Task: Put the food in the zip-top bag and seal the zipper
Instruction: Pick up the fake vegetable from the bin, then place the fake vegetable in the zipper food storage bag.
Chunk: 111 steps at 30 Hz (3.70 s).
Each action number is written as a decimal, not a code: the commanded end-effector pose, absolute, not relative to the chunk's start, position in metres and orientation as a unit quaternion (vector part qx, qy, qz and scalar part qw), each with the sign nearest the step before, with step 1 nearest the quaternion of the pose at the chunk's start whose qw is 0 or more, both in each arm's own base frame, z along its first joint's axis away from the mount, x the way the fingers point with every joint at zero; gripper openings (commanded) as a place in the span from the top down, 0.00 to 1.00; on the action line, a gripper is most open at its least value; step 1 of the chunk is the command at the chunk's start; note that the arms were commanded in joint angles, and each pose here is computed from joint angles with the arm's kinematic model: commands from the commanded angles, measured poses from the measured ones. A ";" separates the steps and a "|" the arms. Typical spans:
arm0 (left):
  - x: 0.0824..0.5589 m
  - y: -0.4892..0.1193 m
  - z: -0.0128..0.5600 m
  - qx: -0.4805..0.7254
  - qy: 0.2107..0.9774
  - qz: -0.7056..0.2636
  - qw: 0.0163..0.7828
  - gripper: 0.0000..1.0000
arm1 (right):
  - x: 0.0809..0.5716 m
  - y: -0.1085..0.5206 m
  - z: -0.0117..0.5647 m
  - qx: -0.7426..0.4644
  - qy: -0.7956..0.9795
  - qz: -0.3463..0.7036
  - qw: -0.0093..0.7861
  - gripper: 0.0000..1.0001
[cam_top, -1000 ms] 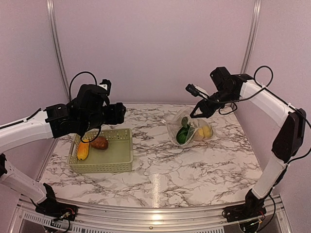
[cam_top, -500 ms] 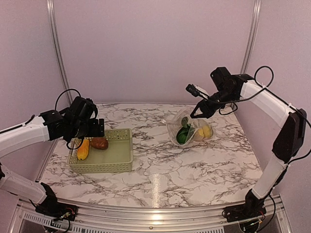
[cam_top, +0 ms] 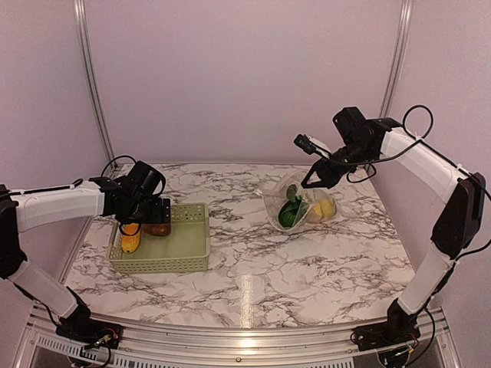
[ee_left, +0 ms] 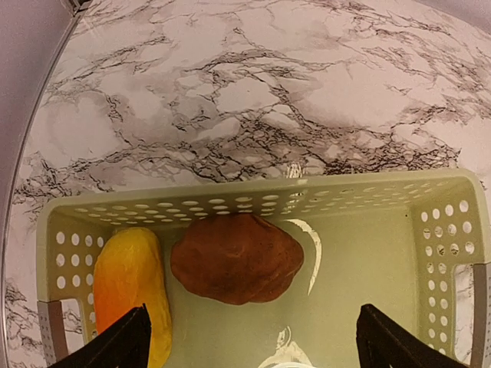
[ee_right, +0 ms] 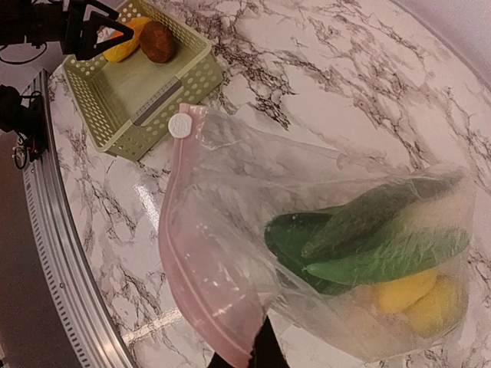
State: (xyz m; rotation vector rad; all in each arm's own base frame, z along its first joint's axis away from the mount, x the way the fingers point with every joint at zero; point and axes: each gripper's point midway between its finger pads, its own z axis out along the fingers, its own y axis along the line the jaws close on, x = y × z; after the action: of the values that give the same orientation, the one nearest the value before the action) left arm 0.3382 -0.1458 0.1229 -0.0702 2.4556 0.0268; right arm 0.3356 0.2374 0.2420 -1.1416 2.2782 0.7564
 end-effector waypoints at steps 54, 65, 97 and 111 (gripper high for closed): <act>0.366 -0.155 0.080 0.033 0.965 0.054 0.256 0.25 | 0.327 0.246 0.247 -0.432 0.818 0.294 0.239 1.00; 0.343 -0.279 0.232 0.126 0.889 -0.163 0.409 0.27 | 0.326 0.249 0.248 -0.435 0.817 0.294 0.238 1.00; 0.329 -0.516 0.275 0.174 0.766 -0.342 0.516 0.42 | 0.313 0.243 0.297 -0.444 0.798 0.291 0.285 1.00; 0.373 -0.513 0.228 0.129 0.811 -0.236 0.519 0.39 | 0.294 0.248 0.306 -0.459 0.778 0.326 0.279 1.00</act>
State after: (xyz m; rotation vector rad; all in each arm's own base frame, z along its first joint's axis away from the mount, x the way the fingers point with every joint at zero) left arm 0.3471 -0.5250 0.2533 0.3802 1.8946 -0.7073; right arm 0.3243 0.2323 0.2752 -1.1558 2.2018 0.7247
